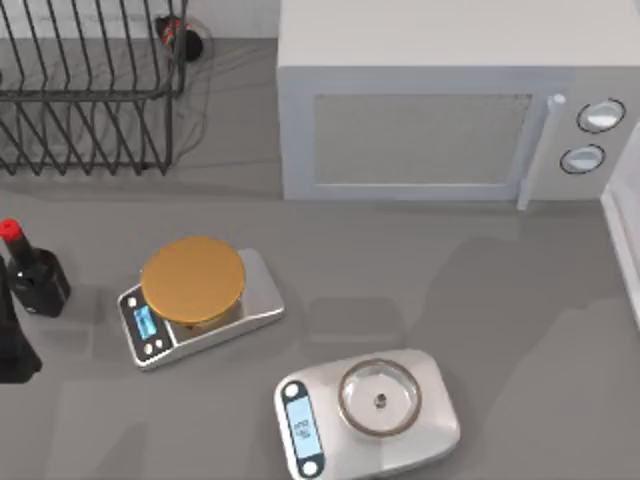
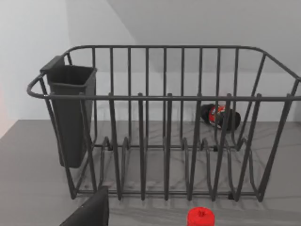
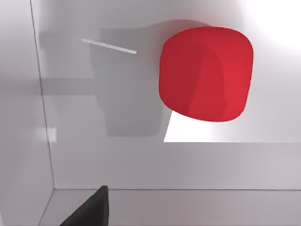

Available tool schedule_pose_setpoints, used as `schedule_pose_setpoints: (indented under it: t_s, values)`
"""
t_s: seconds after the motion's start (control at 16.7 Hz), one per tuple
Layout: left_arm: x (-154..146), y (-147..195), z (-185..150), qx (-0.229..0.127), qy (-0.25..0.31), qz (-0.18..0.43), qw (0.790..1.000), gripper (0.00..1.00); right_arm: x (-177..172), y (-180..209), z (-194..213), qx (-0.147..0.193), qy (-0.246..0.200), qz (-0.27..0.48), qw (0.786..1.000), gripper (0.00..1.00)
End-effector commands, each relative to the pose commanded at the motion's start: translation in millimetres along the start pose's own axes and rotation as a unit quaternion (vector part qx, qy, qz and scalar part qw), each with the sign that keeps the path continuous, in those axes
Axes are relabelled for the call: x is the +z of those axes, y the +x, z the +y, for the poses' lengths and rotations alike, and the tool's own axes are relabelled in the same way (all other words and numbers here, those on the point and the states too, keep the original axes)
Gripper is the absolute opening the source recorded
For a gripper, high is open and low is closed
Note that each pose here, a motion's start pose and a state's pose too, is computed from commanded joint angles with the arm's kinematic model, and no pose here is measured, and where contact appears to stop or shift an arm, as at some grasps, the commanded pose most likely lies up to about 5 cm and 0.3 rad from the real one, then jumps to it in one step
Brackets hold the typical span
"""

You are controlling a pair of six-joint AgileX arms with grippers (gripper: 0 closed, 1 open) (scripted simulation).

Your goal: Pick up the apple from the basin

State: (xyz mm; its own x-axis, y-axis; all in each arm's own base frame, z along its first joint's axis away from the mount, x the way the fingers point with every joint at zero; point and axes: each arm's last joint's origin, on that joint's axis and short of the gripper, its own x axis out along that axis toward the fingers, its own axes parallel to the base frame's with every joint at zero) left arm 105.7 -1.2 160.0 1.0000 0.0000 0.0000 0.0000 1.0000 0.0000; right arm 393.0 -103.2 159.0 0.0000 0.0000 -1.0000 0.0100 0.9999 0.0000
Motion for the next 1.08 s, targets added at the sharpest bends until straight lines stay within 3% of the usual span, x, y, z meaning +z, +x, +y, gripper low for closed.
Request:
schedule_pose_setpoints:
  t_s: [0.24,0.78,1.08]
  values:
    - [0.0,0.0,0.0,0.0,0.0,0.0,1.0,1.0,1.8,14.6,1.7,0.001,-0.002,0.003,1.0,1.0]
    - [0.0,0.0,0.0,0.0,0.0,0.0,1.0,1.0,2.0,144.7,-0.3,-0.001,0.0,-0.003,1.0,1.0]
    - [0.0,0.0,0.0,0.0,0.0,0.0,1.0,1.0,0.0,152.6,0.0,0.0,0.0,0.0,1.0,1.0]
